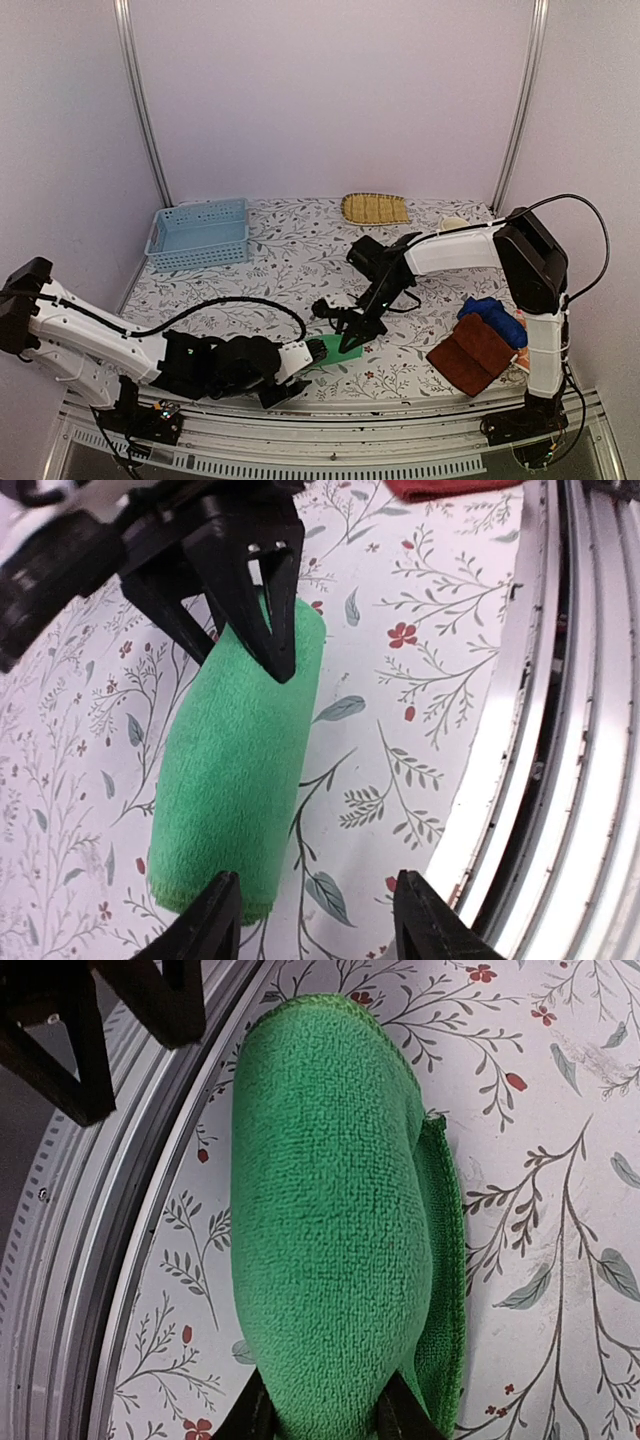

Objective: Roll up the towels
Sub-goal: Roll the towel at the center of the board.

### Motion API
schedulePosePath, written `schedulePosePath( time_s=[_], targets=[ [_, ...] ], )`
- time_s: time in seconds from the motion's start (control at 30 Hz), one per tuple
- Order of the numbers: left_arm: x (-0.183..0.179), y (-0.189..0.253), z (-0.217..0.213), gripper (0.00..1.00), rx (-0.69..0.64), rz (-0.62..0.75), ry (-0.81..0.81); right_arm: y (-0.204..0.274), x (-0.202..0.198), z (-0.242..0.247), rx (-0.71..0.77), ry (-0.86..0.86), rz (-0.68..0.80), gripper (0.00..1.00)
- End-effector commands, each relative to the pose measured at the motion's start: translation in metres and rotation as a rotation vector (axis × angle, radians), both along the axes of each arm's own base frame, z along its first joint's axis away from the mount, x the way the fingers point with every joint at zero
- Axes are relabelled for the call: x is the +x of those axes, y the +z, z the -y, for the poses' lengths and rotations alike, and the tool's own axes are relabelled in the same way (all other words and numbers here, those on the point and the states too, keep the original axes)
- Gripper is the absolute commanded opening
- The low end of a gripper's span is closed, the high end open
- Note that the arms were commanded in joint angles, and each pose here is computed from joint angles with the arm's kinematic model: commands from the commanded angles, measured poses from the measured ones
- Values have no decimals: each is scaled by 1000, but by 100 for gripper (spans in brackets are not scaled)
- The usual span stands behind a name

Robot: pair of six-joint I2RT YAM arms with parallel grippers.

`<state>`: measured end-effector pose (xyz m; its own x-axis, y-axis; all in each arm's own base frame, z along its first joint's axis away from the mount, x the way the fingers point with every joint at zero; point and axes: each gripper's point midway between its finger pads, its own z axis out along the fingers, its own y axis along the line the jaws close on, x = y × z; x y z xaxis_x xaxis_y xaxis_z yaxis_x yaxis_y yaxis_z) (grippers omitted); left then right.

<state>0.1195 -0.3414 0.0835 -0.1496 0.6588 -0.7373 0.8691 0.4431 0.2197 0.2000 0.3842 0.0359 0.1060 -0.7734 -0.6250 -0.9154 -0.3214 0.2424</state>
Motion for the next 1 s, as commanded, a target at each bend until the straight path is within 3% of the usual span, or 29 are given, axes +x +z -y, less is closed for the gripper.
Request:
schedulePosePath(
  time_s=[0.0, 0.13, 0.23, 0.47, 0.97],
  targets=[
    [17, -12, 17, 56, 197, 161, 4, -50, -48, 52, -315, -8, -263, 14],
    [27, -24, 27, 60, 327, 254, -13, -52, -51, 53, -334, -7, -291, 14],
    [32, -24, 37, 66, 352, 298, -36, -56, -52, 53, -349, -9, -308, 14],
    [36, -20, 52, 66, 368, 321, -86, -59, -51, 53, -359, -12, -313, 14],
    [37, -58, 57, 67, 416, 87, -196, -57, -49, 48, -346, -22, -316, 16]
  ],
)
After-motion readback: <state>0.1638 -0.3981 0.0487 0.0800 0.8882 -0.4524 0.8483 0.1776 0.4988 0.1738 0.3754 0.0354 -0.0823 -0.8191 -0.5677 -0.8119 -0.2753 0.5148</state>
